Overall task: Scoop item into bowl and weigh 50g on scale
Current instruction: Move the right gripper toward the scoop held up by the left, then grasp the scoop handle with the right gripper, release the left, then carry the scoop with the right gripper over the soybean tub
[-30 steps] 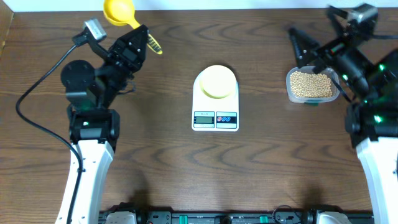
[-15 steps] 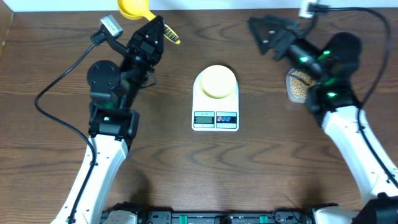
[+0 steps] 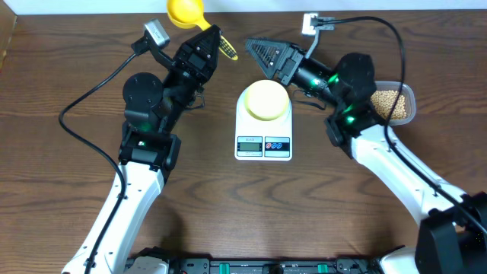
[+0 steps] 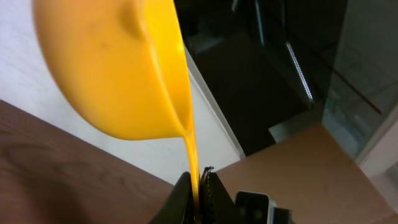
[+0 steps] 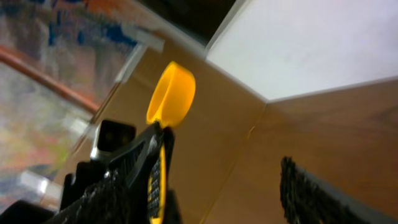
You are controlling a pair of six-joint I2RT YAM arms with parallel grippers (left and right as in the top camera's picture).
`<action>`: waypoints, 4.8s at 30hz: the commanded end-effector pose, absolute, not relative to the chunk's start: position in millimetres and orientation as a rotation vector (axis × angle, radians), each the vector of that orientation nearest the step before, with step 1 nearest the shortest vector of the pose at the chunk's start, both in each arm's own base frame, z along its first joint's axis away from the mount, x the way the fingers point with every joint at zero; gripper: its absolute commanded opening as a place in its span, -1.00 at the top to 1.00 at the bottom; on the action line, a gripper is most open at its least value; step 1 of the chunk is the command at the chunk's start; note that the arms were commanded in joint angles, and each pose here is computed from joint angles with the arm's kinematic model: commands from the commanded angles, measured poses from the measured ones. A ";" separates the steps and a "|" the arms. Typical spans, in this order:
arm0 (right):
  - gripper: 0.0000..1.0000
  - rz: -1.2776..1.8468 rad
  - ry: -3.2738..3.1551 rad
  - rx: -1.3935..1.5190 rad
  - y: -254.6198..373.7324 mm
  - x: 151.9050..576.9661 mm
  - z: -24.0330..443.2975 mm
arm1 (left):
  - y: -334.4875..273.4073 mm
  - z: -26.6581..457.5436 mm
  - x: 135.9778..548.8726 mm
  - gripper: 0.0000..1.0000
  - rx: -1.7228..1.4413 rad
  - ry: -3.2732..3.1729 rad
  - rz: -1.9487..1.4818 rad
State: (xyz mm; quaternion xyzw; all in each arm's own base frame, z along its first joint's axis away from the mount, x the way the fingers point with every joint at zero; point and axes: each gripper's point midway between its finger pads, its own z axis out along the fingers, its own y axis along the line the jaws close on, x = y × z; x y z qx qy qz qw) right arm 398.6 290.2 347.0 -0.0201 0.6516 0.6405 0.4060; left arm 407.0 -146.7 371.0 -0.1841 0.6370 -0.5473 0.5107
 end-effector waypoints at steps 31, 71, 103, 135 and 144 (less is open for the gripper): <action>0.02 1.928 1.789 0.021 314.3 381.4 329.3 | -171.9 352.8 415.3 0.86 -0.291 1.609 -1.332; 0.65 2.002 1.816 0.126 313.8 382.3 330.2 | -187.5 352.7 408.2 0.86 -0.292 1.627 -1.396; 0.97 1.241 1.940 0.036 230.8 423.6 283.5 | -155.1 288.1 415.5 -0.74 -0.296 1.869 -1.128; 0.98 0.051 2.372 0.218 41.4 364.1 234.3 | -123.5 191.7 368.0 -0.90 -0.324 2.342 -0.825; 0.99 0.399 2.414 0.012 39.1 348.5 265.8 | -92.6 176.0 323.1 -0.90 -0.320 2.613 -0.371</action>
